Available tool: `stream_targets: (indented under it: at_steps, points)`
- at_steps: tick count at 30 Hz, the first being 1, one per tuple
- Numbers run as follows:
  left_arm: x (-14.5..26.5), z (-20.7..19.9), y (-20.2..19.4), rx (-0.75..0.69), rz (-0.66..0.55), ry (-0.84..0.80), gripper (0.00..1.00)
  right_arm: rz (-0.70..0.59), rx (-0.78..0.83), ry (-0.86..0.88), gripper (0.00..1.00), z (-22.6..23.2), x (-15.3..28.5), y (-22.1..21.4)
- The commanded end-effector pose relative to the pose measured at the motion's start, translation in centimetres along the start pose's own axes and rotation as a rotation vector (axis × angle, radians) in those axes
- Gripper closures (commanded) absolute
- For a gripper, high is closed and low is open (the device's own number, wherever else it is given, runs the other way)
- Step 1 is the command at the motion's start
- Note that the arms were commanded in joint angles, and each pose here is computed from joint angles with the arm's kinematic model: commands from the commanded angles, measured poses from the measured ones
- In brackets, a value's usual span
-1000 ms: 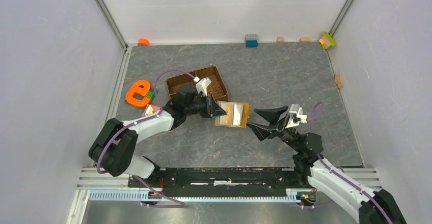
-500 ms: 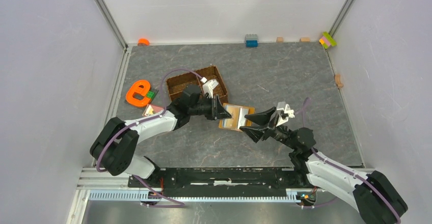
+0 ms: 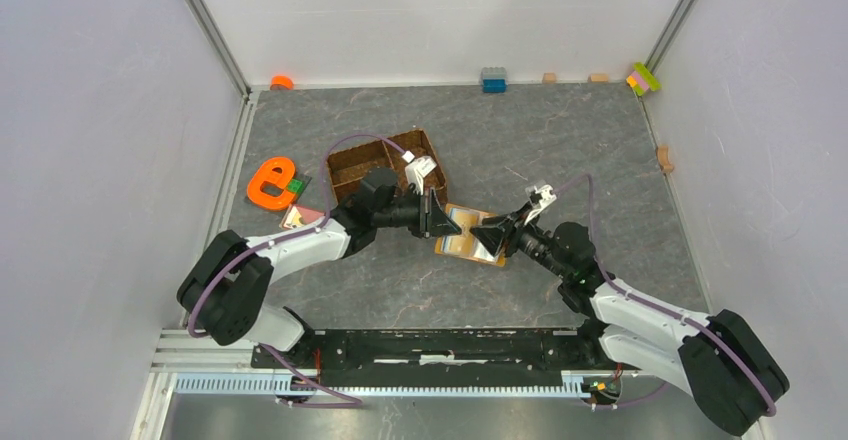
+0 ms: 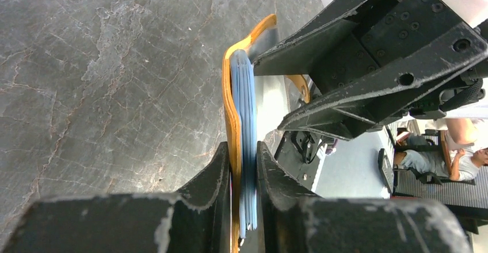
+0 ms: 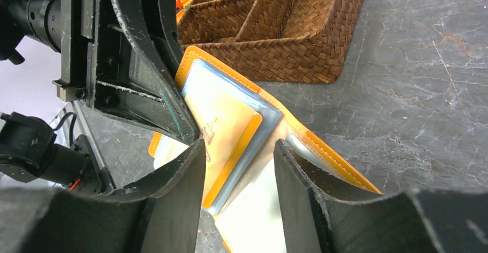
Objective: Take the credit cards out of the card holder
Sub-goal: Remove the credit card from the card holder.
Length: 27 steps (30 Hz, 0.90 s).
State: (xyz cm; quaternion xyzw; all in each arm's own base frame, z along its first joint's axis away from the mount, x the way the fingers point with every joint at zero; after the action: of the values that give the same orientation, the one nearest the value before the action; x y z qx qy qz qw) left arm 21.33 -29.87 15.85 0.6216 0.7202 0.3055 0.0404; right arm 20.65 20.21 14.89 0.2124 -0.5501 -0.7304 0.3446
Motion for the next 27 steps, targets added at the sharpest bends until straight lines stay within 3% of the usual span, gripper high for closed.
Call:
stream_targets:
  at_steps: [1, 7, 15, 18, 23, 27]
  points:
    - [0.2, -3.1, 1.6, -0.078, -0.036, -0.139, 0.98, 0.026, -0.066, -0.028, 0.49, -1.0, -0.1, -0.1]
    - [1.1, -4.0, 2.0, -0.045, -0.068, -0.246, 0.98, -0.012, -0.086, 0.058, 0.61, -0.1, 0.2, 0.7]
    - [1.6, -2.3, 2.9, 0.037, -0.105, -0.236, 0.98, -0.092, 0.013, 0.165, 0.57, 1.7, 1.1, 3.3]
    - [2.0, -2.3, 3.1, 0.037, -0.125, -0.244, 0.98, -0.052, 0.004, 0.223, 0.55, 2.4, 0.7, 3.0]
    - [3.1, -2.7, 3.6, 0.034, -0.175, -0.277, 0.98, 0.082, -0.033, 0.145, 0.57, 0.8, -0.6, 0.7]
    - [3.8, -2.8, 3.9, 0.058, -0.200, -0.324, 0.98, 0.081, -0.040, 0.104, 0.61, 0.3, -0.5, 0.5]
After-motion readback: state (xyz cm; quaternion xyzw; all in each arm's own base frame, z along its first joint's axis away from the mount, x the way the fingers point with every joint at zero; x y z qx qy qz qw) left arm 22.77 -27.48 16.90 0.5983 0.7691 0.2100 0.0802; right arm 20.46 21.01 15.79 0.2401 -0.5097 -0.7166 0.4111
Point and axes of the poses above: each gripper's point midway between its finger pads, its own x axis back along the fingers, its own z axis along the line the jaws close on, y = z × x, the point moved 4 cm from there along x, back along the fingers, and after that the axes turned 9 degrees about x, right-handed, at the moved point
